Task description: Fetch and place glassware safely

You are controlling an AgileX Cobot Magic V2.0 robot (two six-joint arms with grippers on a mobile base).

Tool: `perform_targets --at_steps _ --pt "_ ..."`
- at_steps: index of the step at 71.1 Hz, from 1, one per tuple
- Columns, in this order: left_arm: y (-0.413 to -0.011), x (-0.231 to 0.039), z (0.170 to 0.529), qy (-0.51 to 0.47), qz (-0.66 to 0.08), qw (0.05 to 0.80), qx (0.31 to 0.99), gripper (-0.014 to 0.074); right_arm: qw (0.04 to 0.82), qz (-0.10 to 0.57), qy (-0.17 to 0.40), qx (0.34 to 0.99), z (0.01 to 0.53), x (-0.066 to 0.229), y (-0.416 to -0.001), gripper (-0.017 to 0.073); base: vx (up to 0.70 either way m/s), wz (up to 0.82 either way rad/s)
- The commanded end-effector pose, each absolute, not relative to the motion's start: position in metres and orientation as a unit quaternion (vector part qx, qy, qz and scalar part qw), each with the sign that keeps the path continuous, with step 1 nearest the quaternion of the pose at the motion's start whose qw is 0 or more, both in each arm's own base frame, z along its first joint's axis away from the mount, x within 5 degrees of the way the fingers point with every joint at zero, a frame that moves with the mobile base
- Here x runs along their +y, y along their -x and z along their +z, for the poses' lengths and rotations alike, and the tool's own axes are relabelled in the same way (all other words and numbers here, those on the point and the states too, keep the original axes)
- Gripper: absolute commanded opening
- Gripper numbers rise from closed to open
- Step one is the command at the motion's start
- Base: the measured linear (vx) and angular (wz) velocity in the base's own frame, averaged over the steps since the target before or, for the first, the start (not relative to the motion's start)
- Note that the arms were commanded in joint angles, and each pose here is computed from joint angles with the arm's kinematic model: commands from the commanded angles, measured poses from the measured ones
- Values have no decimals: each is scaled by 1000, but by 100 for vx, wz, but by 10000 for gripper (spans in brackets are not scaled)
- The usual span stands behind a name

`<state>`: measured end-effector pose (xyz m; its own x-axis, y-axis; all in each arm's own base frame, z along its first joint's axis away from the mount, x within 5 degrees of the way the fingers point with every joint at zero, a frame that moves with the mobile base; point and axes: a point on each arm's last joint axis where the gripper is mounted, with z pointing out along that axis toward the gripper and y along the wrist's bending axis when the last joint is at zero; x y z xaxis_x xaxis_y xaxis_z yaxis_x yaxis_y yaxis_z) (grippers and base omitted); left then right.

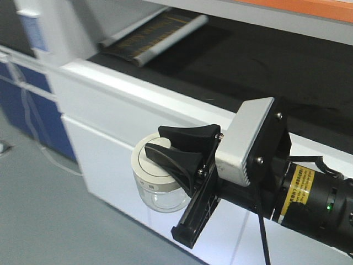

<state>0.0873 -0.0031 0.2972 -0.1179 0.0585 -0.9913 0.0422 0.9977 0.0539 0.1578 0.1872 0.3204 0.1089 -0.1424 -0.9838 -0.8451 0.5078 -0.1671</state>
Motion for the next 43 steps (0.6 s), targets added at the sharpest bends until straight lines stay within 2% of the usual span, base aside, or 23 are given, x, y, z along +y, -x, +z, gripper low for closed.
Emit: perform_targets --at_steps 1,43 --pt "-87 -3 312 -29 4 697 716 -7 656 314 395 561 343 187 -152 -4 -3 69" --pt "-87 -3 312 -29 4 697 716 -7 656 314 395 561 343 187 -152 -1 -4 78"
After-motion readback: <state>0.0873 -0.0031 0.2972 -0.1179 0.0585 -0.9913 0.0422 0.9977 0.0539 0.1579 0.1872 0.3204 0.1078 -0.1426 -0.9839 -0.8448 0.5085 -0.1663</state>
